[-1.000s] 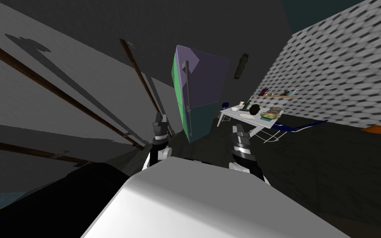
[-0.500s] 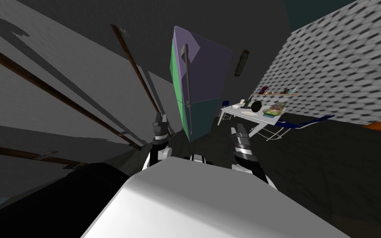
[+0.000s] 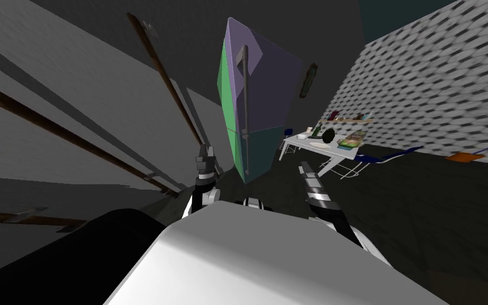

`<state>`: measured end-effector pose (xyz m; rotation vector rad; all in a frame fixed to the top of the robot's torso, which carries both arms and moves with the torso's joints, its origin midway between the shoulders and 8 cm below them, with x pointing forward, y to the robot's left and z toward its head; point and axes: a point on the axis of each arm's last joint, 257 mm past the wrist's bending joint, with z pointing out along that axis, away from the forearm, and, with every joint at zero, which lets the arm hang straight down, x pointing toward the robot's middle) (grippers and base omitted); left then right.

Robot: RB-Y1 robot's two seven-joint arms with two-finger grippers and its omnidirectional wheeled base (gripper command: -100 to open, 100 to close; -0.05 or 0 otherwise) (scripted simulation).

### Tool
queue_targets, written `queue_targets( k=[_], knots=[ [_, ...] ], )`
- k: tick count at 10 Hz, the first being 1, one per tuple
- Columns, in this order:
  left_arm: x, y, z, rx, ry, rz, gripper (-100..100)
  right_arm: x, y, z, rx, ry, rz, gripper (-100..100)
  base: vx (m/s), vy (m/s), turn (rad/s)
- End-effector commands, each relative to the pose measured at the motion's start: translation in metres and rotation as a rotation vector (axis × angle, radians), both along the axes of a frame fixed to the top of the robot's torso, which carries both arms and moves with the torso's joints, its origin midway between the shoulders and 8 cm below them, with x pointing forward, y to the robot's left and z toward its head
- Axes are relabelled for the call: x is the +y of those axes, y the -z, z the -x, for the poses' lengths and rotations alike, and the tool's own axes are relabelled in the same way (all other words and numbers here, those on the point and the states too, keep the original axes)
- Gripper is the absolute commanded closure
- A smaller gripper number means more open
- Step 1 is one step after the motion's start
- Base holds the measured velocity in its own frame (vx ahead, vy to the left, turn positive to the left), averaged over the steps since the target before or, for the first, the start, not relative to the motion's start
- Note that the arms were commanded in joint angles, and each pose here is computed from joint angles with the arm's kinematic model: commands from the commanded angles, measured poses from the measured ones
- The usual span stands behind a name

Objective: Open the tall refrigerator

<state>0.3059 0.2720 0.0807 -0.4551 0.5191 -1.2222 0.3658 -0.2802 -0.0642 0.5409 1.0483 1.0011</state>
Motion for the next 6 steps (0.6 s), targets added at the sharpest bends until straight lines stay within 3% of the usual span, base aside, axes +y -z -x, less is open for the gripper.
queue_targets(
  k=[1, 6],
  knots=[
    [0.000, 0.000, 0.000, 0.000, 0.000, 0.000, 0, -0.007, 0.011, -0.001, 0.043, 0.011, 0.113, -100, 0.034, 0.123, -0.043],
    [0.000, 0.000, 0.000, 0.000, 0.000, 0.000, 0, -0.036, 0.031, -0.003, 0.137, 0.059, 0.401, -100, 0.054, 0.138, -0.090]
  ],
)
